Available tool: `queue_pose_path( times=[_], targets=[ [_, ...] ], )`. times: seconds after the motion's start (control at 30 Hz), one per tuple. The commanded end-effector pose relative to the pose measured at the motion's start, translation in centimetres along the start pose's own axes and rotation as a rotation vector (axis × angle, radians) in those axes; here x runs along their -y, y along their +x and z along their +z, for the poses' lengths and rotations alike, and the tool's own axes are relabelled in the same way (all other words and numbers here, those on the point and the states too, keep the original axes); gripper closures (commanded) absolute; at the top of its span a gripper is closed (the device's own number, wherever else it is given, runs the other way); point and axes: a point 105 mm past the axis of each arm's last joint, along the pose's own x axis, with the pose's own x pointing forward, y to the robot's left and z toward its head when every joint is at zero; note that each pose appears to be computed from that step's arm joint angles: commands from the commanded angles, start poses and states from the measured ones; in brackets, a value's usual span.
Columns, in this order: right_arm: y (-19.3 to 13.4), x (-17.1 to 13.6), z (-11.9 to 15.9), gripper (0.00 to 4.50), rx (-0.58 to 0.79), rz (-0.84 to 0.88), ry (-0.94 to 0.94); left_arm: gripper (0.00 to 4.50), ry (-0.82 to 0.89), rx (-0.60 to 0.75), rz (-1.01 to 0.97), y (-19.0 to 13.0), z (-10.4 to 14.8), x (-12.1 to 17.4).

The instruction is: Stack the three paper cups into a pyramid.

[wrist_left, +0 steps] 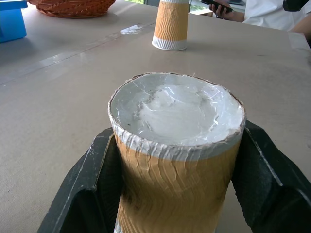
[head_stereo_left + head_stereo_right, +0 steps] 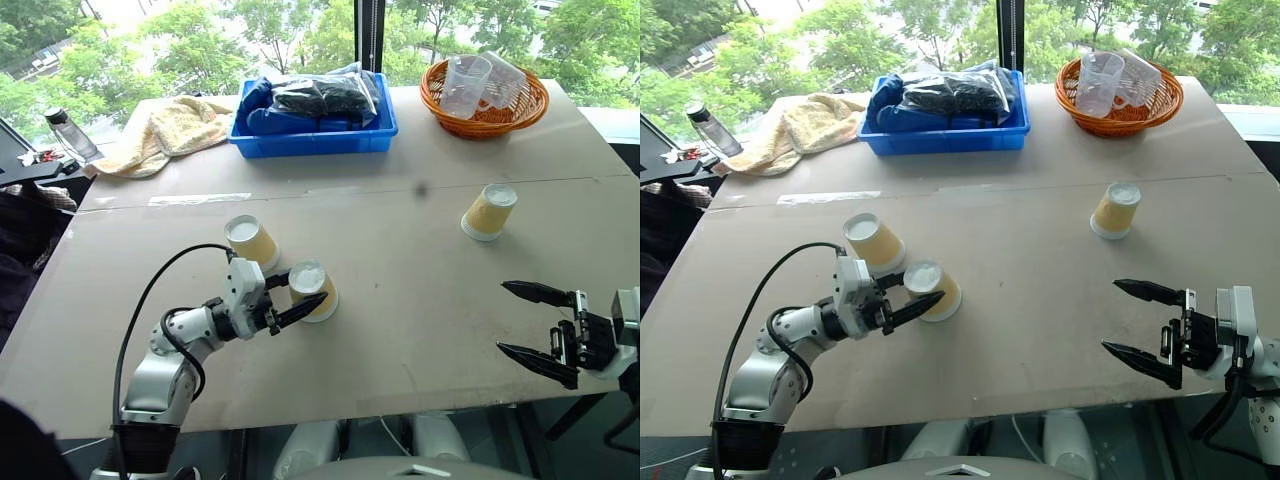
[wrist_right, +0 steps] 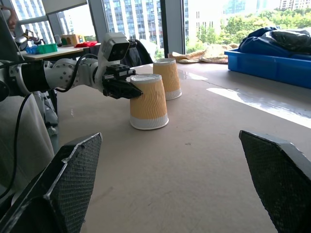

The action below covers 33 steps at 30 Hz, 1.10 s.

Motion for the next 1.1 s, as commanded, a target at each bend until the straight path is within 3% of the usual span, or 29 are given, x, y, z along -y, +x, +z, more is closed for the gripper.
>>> queue_pose_path(
  times=[0.03,0.2,0.37,0.57,0.67,0.83,1.0,1.1],
  targets=[
    [0.4,-0.2,1.4,0.0,0.027,0.015,-0.048,2.02,0.033,0.007,-0.028,0.3,0.7,0.1],
    [0.4,0.0,1.7,0.0,0.042,-0.006,-0.05,2.02,0.053,0.002,-0.073,2.3,1.1,-0.3],
    [-1.0,0.1,1.8,0.0,0.018,-0.063,-0.032,2.02,0.044,0.036,-0.127,7.3,2.3,-0.3],
    [-2.1,0.7,2.4,0.0,0.001,-0.137,-0.057,2.02,-0.007,0.028,-0.368,12.0,2.3,4.0],
    [-2.3,0.5,2.5,0.0,-0.009,-0.143,-0.06,2.02,0.035,-0.005,-0.44,12.7,1.7,5.3],
    [-2.8,-0.4,2.1,0.0,-0.04,-0.146,-0.041,2.02,0.14,-0.027,-0.376,14.4,1.0,4.8],
    [-3.2,-1.0,1.8,0.0,-0.052,-0.165,-0.034,2.02,0.097,0.01,-0.339,14.3,0.8,5.1],
    [-3.3,-0.9,1.6,0.0,-0.054,-0.166,-0.033,0.67,0.098,0.023,-0.333,14.2,0.9,5.1]
  ],
)
